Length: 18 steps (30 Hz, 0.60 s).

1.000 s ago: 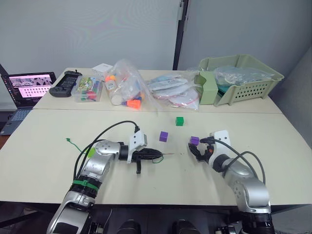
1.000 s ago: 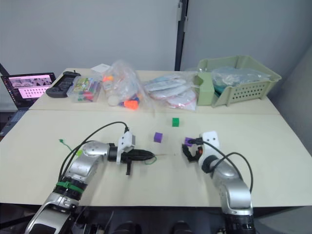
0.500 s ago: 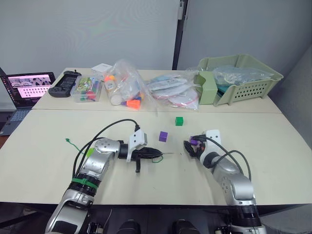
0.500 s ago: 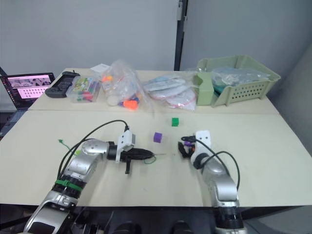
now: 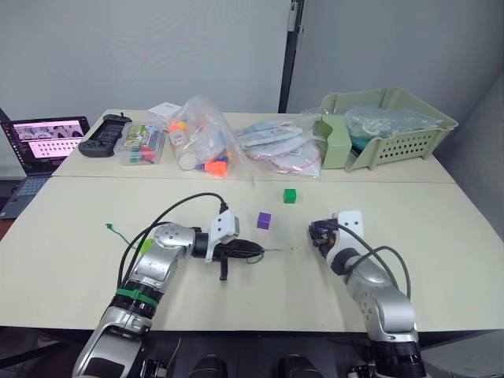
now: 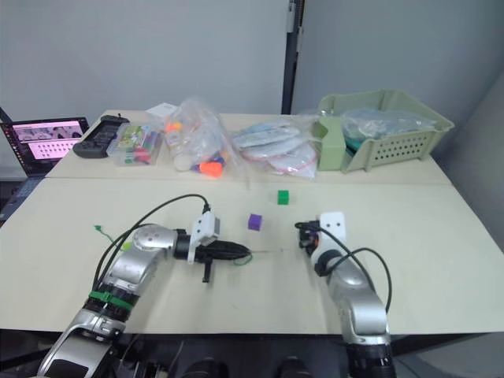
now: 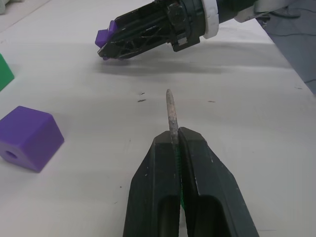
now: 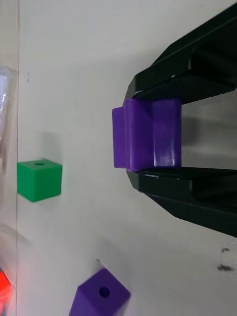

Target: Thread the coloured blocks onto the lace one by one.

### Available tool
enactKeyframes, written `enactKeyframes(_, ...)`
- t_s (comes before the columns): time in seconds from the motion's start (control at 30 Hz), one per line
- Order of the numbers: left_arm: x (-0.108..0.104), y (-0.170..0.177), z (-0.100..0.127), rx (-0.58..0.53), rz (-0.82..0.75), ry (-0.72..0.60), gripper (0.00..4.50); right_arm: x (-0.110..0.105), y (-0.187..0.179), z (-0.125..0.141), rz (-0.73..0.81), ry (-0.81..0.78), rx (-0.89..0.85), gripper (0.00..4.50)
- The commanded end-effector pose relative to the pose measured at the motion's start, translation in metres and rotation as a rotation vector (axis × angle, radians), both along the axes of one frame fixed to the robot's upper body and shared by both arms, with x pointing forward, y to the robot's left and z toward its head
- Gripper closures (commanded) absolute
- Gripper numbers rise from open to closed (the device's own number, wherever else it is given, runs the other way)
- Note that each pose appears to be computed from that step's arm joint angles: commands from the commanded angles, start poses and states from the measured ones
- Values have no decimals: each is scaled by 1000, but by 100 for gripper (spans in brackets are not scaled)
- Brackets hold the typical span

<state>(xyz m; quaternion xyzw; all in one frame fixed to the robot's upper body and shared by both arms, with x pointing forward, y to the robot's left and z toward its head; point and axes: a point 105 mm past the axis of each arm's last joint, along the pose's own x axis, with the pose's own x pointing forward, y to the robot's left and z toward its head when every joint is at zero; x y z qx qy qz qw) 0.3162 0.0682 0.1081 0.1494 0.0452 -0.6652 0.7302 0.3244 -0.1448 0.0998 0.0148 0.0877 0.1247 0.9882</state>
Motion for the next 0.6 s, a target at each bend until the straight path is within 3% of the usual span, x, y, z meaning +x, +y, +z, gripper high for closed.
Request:
enactKeyframes(0.03,-8,-12,7,-28,-64,-7,450,-20,10,14,34,-25,11,332)
enactKeyframes(0.2,-10,-21,2,-25,-113,20,450,-43,19,5,-1,24,35,332)
enactKeyframes(0.47,-9,-30,3,-17,-172,26,450,-62,15,-3,-79,50,17,332)
enactKeyframes(0.53,-8,-30,3,-15,-174,25,450,-63,13,0,-89,39,7,228)
enactKeyframes(0.6,-7,-29,3,-14,-171,23,450,-63,12,6,-81,26,15,161)
